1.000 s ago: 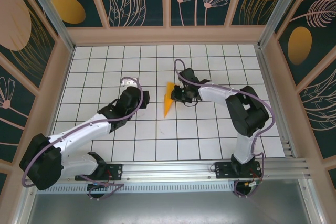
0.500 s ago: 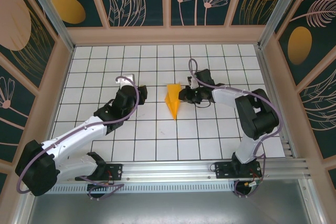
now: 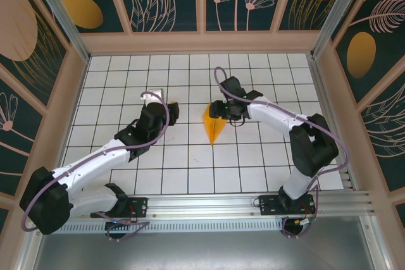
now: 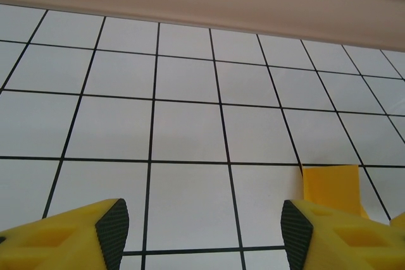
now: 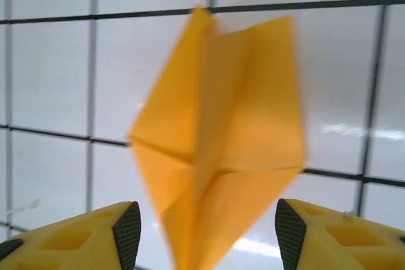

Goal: Fold a paper plane with a square sheet of paper (fold left side to right side)
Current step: Move the paper plane to the top-center of the table.

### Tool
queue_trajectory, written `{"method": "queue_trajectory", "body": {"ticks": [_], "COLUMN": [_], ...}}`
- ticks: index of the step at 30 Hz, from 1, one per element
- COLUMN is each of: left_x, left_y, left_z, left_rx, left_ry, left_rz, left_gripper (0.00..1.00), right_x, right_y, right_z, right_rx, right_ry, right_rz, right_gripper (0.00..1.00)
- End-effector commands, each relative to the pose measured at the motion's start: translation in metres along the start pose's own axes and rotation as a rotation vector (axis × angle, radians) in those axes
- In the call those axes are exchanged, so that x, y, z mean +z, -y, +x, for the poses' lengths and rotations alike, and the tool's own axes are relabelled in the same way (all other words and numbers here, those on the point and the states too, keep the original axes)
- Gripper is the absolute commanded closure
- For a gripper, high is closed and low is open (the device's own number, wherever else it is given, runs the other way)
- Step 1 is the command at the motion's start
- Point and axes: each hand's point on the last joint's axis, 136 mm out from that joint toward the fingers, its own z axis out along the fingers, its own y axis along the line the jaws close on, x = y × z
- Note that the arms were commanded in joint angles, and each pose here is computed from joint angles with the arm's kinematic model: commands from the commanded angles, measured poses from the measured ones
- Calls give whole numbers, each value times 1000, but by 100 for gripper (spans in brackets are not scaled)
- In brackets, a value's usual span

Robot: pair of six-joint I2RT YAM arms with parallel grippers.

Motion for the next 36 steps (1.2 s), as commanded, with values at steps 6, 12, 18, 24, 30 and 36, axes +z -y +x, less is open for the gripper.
{"method": "queue_trajectory", "body": {"ticks": [6,12,18,24,30,36], "left_x": [1,1,3,3,3,3], "left_y": [9,9,9,10,11,12], "left_z": [-18,-15,-13,-12,-12,-12], "left_rx": [-34,-40,-37,-35,-34,-36], "left_ry": [51,42,34,29,25,24], "left_rz": [17,20,20,22,28,33], "left_gripper": [31,31,30,30,30,29], "right_x": [26,44,53,51,53,74], "right_y": [-2,-3,-1,3,15,29], "right_z": [32,41,44,26,-19,-58], "right_rx": [49,41,25,-16,-50,-52], "right_ry": [-86,-124,-138,-114,-74,-76], "right_rz": [81,88,109,139,173,202], "right_gripper": [37,43,63,94,96,96]}}
